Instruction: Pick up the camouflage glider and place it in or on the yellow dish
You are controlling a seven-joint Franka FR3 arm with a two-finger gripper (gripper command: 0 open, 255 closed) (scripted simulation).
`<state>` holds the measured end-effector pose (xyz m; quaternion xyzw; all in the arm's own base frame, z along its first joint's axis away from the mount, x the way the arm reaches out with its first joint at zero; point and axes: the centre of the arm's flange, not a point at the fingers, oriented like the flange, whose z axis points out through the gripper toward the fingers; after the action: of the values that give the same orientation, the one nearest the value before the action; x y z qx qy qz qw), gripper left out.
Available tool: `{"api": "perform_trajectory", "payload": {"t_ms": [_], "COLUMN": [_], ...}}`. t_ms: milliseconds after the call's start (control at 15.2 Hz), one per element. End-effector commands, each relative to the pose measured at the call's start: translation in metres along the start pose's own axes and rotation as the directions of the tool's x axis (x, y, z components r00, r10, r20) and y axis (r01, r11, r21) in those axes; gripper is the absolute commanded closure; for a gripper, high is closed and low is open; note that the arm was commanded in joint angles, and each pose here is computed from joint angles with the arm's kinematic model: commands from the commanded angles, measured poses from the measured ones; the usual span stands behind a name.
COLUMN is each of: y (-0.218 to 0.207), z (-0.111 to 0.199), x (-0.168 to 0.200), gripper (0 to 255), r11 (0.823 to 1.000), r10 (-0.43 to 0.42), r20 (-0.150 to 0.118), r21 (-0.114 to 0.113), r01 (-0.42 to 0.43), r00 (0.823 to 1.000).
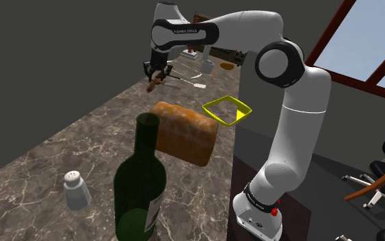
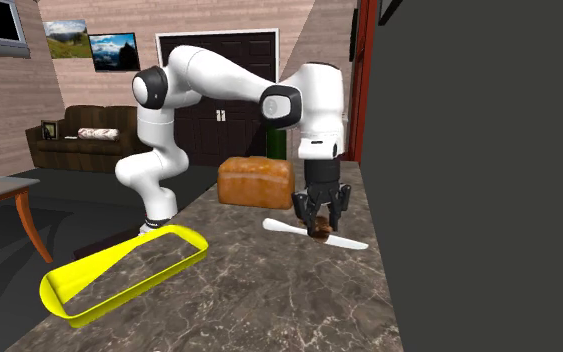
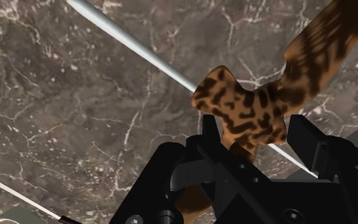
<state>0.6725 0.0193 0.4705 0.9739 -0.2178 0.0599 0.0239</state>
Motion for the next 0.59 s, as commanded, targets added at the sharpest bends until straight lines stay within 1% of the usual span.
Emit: {"api": "perform_trajectory", "payload": {"t_ms": [0,528], "y": [0.001,0.002], "z": [-0.01,-0.051], "x": [0.002,0.008], "gripper": [255,255], "r11": [1.0,1.0], "r10": [0.0,0.0], "r20": [0.0,0.0], "r21": [0.0,0.0], "r01": [0.0,0.0], "r00": [1.0,1.0]}}
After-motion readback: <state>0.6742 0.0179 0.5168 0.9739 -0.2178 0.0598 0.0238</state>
